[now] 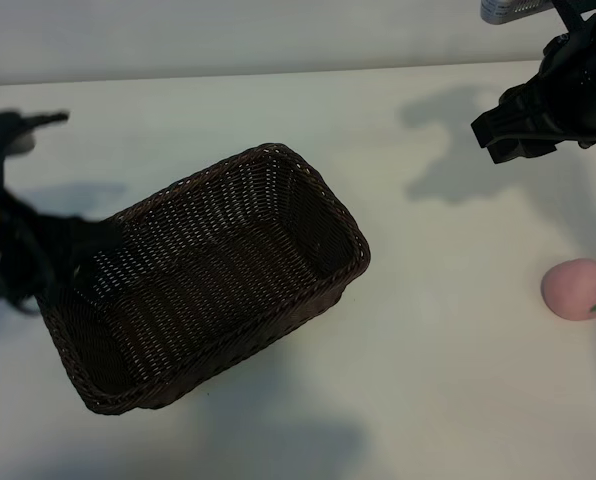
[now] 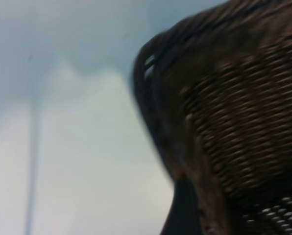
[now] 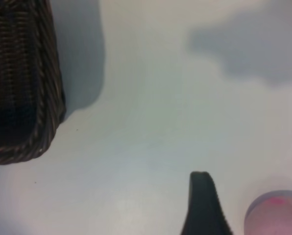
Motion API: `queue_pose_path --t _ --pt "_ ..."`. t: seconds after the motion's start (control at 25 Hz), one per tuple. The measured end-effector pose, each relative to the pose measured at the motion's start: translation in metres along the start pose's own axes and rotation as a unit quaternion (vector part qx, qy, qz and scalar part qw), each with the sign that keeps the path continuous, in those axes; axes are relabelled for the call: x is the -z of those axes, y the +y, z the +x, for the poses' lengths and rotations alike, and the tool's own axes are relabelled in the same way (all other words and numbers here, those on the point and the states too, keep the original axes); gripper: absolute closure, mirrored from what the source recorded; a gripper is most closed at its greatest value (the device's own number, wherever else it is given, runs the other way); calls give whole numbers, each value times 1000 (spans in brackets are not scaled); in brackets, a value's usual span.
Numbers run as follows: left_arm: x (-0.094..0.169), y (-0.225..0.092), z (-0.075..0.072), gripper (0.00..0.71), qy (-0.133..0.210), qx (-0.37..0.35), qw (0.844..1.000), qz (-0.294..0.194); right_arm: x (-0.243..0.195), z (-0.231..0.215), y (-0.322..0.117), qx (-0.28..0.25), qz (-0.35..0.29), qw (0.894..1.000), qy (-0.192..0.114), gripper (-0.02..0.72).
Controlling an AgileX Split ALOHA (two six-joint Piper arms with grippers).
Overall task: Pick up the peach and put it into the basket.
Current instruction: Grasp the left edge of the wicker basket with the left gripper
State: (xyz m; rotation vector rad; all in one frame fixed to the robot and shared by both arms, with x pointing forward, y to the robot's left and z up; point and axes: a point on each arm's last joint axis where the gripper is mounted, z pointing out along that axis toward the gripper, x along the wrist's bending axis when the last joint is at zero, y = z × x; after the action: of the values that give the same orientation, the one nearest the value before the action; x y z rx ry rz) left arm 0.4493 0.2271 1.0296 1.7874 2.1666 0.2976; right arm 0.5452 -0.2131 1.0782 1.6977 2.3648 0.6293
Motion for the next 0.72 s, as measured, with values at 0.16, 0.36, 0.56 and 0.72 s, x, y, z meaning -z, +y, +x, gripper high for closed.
queue_pose_path --t 0.16,0.36,0.56,0.72 --pt "-18 -21 12 118 24 28 999 25 0 0 0 0 0 1000 0 244" --pt "-29 -30 18 118 31 51 998 19 0 0 0 0 0 1000 0 244" --pt "-40 -35 26 118 36 77 996 9 0 0 0 0 0 1000 0 245" --pt "-55 -29 38 118 32 106 994 13 0 0 0 0 0 1000 0 245"
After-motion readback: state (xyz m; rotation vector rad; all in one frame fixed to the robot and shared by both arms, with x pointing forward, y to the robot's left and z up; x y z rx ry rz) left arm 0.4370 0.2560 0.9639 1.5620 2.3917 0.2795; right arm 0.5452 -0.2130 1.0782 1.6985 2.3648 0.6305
